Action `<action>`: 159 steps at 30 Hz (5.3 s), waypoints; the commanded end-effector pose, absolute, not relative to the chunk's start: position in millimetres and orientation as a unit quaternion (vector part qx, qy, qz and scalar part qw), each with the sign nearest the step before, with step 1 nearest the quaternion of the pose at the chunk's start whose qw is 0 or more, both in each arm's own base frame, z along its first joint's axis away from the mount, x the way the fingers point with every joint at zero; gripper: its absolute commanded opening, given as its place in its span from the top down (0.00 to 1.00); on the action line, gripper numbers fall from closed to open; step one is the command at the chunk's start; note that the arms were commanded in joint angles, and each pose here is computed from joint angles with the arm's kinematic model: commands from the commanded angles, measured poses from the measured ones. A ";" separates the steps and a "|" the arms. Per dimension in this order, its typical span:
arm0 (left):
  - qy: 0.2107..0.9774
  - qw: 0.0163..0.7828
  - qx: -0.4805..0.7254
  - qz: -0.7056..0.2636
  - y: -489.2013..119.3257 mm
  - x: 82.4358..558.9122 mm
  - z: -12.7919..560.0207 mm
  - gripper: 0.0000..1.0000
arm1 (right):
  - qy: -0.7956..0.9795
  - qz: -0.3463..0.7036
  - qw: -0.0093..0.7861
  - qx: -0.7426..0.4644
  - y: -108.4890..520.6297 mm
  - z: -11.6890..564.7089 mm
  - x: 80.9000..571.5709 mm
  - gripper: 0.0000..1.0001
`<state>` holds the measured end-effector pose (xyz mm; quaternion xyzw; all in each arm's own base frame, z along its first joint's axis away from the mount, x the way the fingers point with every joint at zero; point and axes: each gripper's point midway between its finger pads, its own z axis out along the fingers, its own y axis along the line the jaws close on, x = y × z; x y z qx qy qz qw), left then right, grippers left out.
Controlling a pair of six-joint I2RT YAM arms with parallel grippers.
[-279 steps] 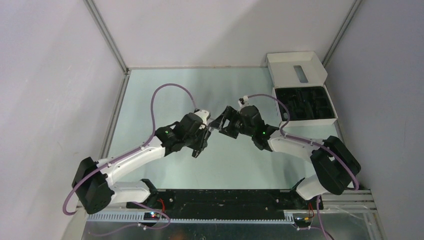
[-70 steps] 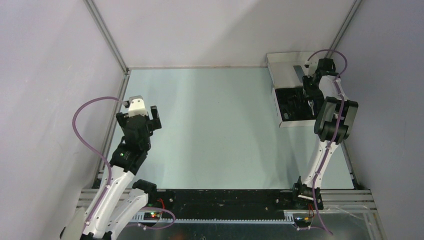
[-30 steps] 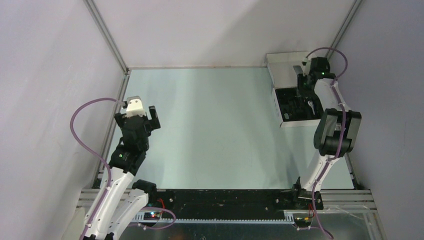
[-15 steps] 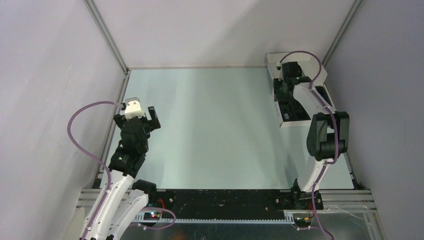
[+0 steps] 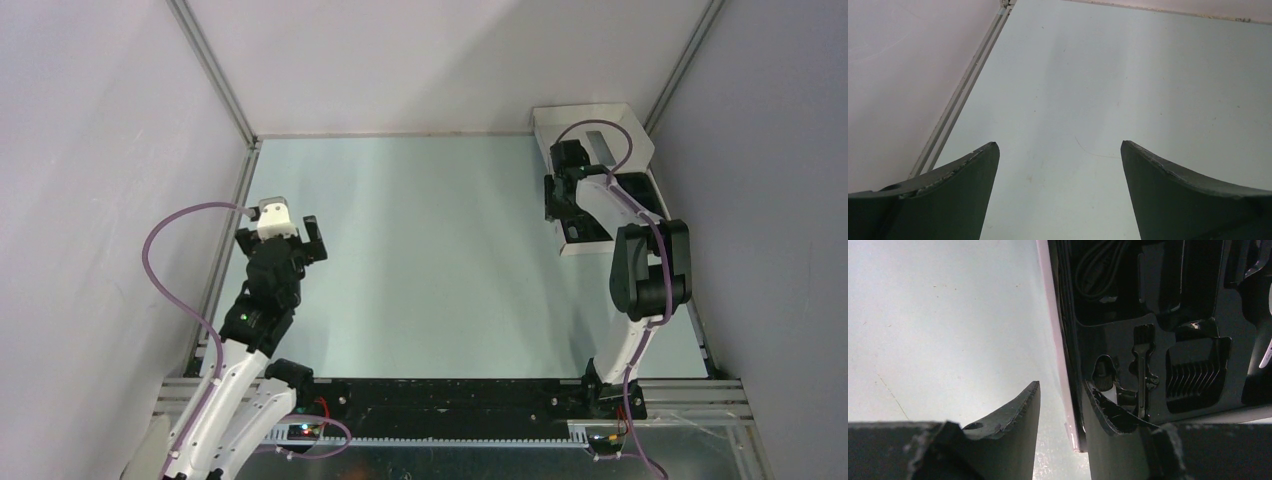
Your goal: Sort the hair-cutting tools
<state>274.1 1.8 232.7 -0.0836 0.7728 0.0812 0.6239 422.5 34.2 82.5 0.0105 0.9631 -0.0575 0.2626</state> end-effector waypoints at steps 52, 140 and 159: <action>0.719 0.689 -0.096 0.016 -14.4 246.5 272.5 0.02 | 0.973 0.090 0.192 -0.089 371.9 115.1 216.6 1.00; 0.817 0.569 -0.040 -0.084 -169.4 502.8 259.8 0.99 | 0.825 0.079 0.558 0.038 188.0 241.6 526.0 1.00; 0.760 0.641 -0.023 -0.105 -183.3 419.3 279.6 0.84 | 0.790 0.107 0.601 0.050 198.1 255.3 446.6 0.97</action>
